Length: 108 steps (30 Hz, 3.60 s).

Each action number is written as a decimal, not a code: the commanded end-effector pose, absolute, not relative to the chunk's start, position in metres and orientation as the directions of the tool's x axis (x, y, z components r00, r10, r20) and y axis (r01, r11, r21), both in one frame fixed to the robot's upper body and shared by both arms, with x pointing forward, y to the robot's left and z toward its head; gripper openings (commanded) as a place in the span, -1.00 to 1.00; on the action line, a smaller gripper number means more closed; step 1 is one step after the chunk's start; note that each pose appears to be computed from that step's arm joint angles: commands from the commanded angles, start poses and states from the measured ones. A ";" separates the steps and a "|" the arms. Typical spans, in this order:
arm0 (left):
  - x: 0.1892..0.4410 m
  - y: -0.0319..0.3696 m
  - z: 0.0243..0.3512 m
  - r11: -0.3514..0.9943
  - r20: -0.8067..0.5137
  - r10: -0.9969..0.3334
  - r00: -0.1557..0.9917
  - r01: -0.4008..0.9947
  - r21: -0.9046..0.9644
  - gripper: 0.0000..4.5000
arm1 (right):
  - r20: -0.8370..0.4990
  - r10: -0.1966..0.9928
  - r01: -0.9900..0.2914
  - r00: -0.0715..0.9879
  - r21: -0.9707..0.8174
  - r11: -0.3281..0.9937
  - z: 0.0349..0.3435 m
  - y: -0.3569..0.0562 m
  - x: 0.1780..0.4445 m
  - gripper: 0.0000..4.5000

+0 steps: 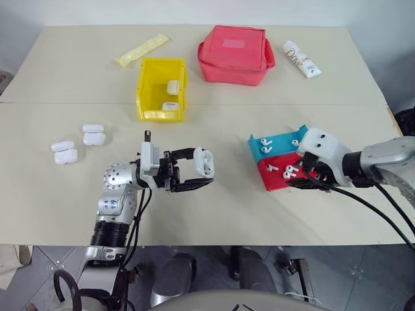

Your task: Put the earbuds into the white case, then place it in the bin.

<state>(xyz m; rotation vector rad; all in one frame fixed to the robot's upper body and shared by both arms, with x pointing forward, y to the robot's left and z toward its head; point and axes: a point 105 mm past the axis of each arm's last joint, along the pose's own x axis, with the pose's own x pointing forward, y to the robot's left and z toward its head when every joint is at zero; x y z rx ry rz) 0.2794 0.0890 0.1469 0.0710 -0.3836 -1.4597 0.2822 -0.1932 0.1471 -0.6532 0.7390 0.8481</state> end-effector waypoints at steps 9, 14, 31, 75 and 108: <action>0.270 0.091 0.153 0.137 0.228 -0.971 0.070 0.946 0.294 0.23 | -0.797 0.428 -0.864 0.426 -0.218 0.455 0.147 -0.189 0.290 0.25; 0.269 0.091 0.153 0.142 0.227 -0.971 0.076 0.947 0.289 0.23 | -0.804 0.434 -0.874 0.406 -0.203 0.441 0.143 -0.188 0.290 0.25; 0.267 0.092 0.152 0.151 0.228 -0.970 0.087 0.948 0.281 0.23 | -0.809 0.414 -0.868 0.417 -0.219 0.446 0.139 -0.194 0.297 -0.13; 0.267 0.093 0.151 0.163 0.224 -0.969 0.100 0.945 0.283 0.23 | -0.821 0.422 -0.885 0.385 -0.198 0.422 0.122 -0.196 0.305 -0.77; 0.280 0.034 0.162 -0.253 0.210 -0.923 -0.323 0.919 0.302 0.23 | 0.197 0.899 -0.910 0.390 -0.070 0.410 0.249 -0.099 0.232 -0.77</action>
